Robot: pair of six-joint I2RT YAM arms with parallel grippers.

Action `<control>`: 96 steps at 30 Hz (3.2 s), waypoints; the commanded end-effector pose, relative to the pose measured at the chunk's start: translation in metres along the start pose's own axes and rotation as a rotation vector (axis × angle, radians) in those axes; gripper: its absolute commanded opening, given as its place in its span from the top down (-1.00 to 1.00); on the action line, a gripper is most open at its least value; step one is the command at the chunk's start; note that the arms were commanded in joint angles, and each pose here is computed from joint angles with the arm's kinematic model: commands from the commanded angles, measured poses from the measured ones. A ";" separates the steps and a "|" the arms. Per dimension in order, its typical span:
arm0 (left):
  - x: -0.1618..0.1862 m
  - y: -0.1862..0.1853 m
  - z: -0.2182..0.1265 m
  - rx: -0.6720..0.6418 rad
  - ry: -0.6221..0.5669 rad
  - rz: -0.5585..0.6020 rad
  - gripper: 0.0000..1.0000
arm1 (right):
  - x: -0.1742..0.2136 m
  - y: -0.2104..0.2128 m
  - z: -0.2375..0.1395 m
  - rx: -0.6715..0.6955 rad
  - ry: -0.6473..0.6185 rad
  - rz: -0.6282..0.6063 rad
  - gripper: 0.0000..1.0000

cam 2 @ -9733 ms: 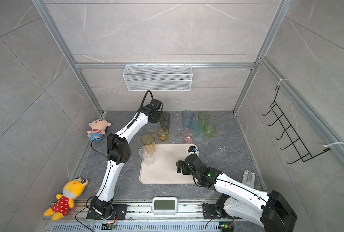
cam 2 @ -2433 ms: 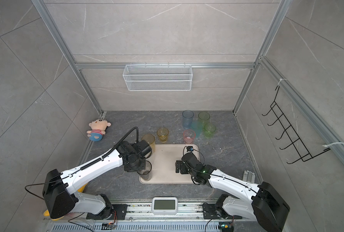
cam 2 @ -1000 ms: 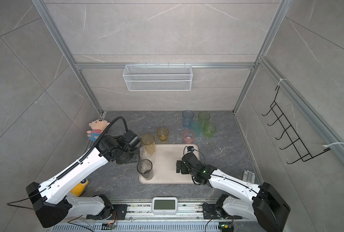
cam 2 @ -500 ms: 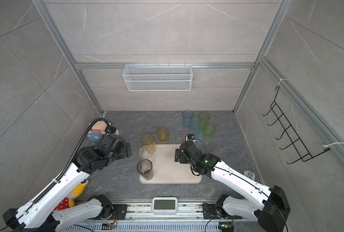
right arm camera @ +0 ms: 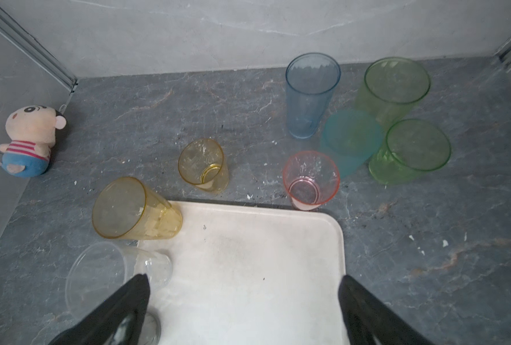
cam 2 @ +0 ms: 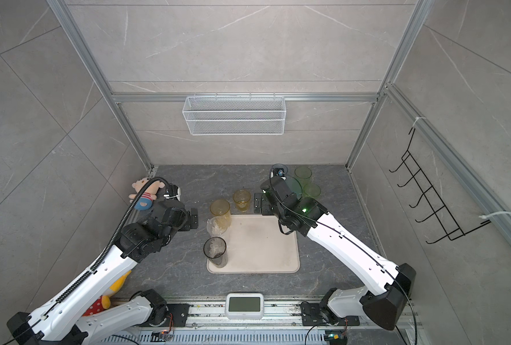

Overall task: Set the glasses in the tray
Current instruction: 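Move the right gripper to the blue glass while the left gripper withdraws, then lower the right gripper and close it around the blue glass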

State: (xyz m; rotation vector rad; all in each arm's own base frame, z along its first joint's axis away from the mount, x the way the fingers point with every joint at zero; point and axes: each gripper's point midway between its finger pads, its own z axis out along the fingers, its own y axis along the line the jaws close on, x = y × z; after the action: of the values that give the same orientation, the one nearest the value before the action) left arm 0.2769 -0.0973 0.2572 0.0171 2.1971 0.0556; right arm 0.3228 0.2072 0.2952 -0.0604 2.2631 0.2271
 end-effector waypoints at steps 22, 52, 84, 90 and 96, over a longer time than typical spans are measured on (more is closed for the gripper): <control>-0.006 0.009 0.018 -0.094 -0.036 -0.026 -1.00 | -0.084 -0.055 0.114 0.057 0.095 0.089 -0.99; -0.001 0.003 0.026 -0.093 -0.002 -0.028 -1.00 | -0.084 -0.103 0.230 0.147 0.267 0.131 -0.73; 0.007 -0.011 0.036 -0.040 0.038 -0.081 -1.00 | -0.069 -0.134 0.264 0.240 0.287 0.106 -0.10; 0.010 -0.015 0.039 -0.029 0.053 -0.083 -1.00 | -0.060 -0.136 0.275 0.217 0.309 0.119 0.06; 0.012 -0.016 0.041 -0.026 0.061 -0.086 -1.00 | -0.057 -0.136 0.282 0.203 0.315 0.123 0.19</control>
State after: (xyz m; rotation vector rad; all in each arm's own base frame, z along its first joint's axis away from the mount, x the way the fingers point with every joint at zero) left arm 0.2984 -0.1091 0.2121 -0.0581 2.2818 0.0801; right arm 0.5834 0.1211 0.1507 0.1760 2.5893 0.0371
